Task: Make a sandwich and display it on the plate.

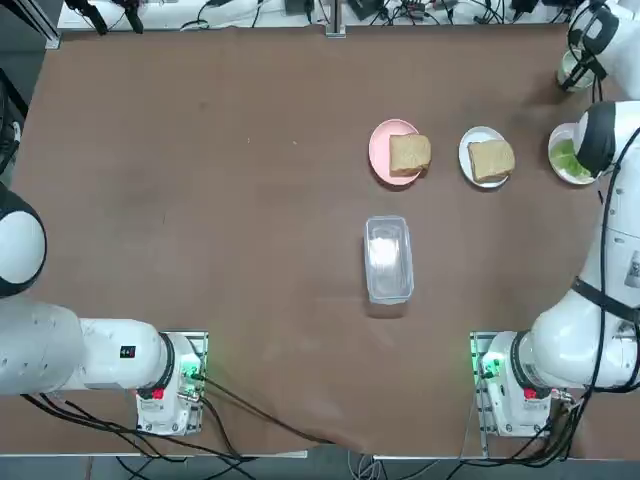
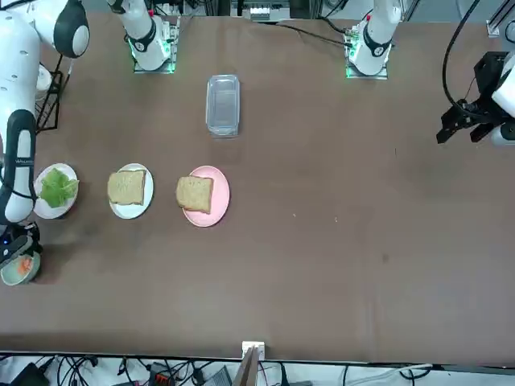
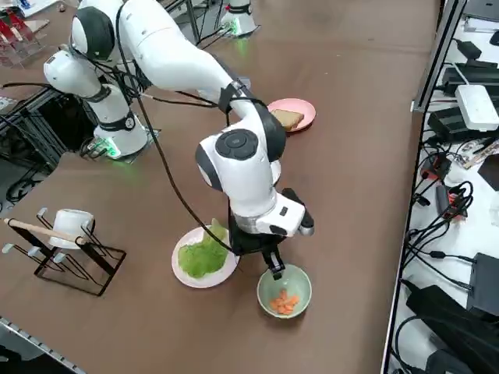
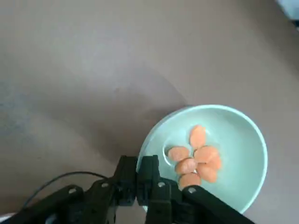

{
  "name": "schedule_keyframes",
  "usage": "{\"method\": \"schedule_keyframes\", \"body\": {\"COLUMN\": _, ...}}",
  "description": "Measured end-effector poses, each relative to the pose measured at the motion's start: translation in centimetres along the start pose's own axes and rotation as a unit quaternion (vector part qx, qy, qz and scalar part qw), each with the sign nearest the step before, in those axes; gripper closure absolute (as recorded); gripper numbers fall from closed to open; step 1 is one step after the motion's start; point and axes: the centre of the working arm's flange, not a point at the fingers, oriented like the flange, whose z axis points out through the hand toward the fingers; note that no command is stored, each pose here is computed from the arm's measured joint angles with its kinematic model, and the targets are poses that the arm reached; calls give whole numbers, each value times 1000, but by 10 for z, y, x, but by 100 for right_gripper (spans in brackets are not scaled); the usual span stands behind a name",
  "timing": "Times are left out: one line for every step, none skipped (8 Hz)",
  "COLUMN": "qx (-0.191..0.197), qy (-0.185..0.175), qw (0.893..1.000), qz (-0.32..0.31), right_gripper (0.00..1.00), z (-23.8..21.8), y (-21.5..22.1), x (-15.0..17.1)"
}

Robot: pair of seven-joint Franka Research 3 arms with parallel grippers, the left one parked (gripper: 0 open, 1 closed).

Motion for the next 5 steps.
{"method": "schedule_keyframes", "body": {"qx": 4, "qy": 8, "qw": 1000, "qz": 6, "right_gripper": 97, "z": -17, "y": 3, "x": 5}}
{"method": "schedule_keyframes", "body": {"qx": 15, "qy": 17, "qw": 1000, "qz": 20, "right_gripper": 97, "z": -41, "y": 3, "x": 14}}
{"method": "schedule_keyframes", "body": {"qx": 30, "qy": 26, "qw": 998, "qz": 40, "right_gripper": 97, "z": -70, "y": -1, "x": 28}}
{"method": "schedule_keyframes", "body": {"qx": 50, "qy": 33, "qw": 996, "qz": 67, "right_gripper": 97, "z": -101, "y": -10, "x": 46}}
{"method": "schedule_keyframes", "body": {"qx": 79, "qy": 33, "qw": 991, "qz": 100, "right_gripper": 97, "z": -128, "y": -24, "x": 61}}
